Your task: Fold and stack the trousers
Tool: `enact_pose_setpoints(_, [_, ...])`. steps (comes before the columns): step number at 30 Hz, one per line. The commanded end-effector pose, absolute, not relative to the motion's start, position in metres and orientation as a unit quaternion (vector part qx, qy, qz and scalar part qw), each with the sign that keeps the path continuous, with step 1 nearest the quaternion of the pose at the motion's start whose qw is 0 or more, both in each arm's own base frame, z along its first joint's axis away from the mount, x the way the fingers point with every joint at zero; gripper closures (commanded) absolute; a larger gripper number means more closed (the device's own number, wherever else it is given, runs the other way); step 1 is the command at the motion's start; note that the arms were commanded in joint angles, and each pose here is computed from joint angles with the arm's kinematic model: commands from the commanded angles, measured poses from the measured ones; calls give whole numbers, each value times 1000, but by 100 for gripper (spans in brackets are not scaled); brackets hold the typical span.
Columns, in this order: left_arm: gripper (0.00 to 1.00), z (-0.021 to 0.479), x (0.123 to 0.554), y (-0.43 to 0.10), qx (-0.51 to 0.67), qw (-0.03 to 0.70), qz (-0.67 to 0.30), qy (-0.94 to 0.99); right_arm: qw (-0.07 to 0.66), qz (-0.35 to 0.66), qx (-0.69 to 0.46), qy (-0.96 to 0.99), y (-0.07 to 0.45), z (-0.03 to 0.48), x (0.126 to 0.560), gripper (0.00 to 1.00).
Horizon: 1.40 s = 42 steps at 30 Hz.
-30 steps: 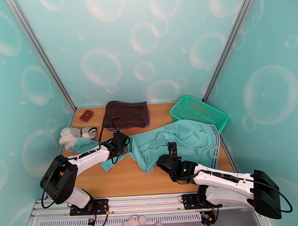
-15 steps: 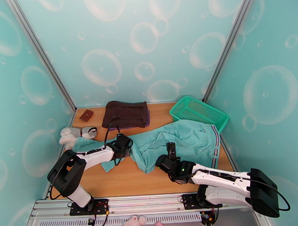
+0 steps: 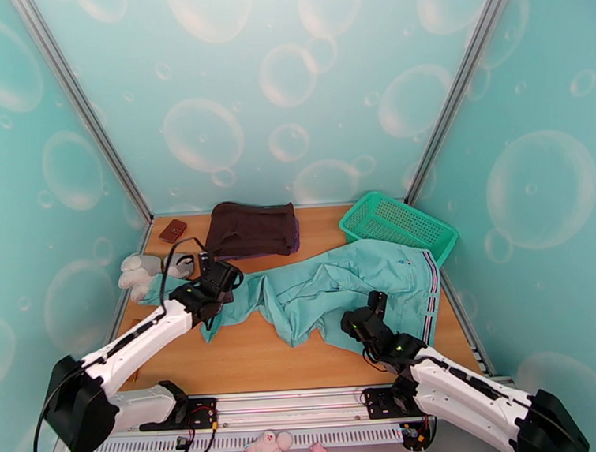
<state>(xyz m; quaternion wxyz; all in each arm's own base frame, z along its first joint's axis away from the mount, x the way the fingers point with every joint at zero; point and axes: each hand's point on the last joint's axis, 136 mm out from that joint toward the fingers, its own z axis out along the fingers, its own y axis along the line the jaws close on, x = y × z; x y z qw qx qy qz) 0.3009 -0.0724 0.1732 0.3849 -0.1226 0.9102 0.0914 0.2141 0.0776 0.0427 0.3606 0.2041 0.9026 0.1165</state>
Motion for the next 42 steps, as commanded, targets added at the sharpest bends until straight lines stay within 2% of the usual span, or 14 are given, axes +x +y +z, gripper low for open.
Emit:
enact_pose_setpoints(1, [100, 220, 275, 5, -203, 422, 202, 860, 354, 193, 232, 885, 87, 40, 216, 31])
enact_pose_setpoints(5, [100, 296, 245, 56, -286, 531, 224, 766, 353, 196, 272, 873, 70, 33, 217, 31])
enact_pose_setpoints(8, [100, 349, 220, 76, -320, 617, 198, 691, 353, 187, 305, 864, 52, 34, 220, 31])
enact_pose_setpoints(11, [100, 386, 194, 92, -333, 674, 199, 628, 366, 161, 344, 850, 26, 36, 221, 32])
enact_pose_setpoints(17, [100, 393, 177, 107, -332, 656, 277, 619, 373, 185, 403, 815, 2, 34, 221, 34])
enact_pose_setpoints(24, [100, 385, 164, 113, -329, 667, 286, 605, 367, 183, 422, 809, -10, 30, 220, 34])
enact_pose_setpoints(29, [100, 390, 132, 129, -365, 683, 307, 554, 362, 162, 452, 799, -25, 32, 215, 34])
enact_pose_setpoints(33, [100, 392, 124, 131, -366, 695, 297, 544, 404, 140, 483, 764, -53, 60, 212, 34])
enact_pose_setpoints(34, [98, 393, 127, 129, -356, 695, 299, 548, 418, 142, 483, 756, -57, 73, 213, 34])
enact_pose_setpoints(36, [86, 389, 141, 122, -330, 691, 297, 571, 443, 148, 460, 755, -55, 97, 217, 33])
enact_pose_setpoints(38, [79, 382, 157, 113, -306, 684, 286, 597, 452, 144, 436, 765, -53, 117, 218, 31])
enact_pose_setpoints(42, [36, 360, 185, 97, -274, 665, 257, 646, 435, 161, 408, 786, -37, 120, 221, 27])
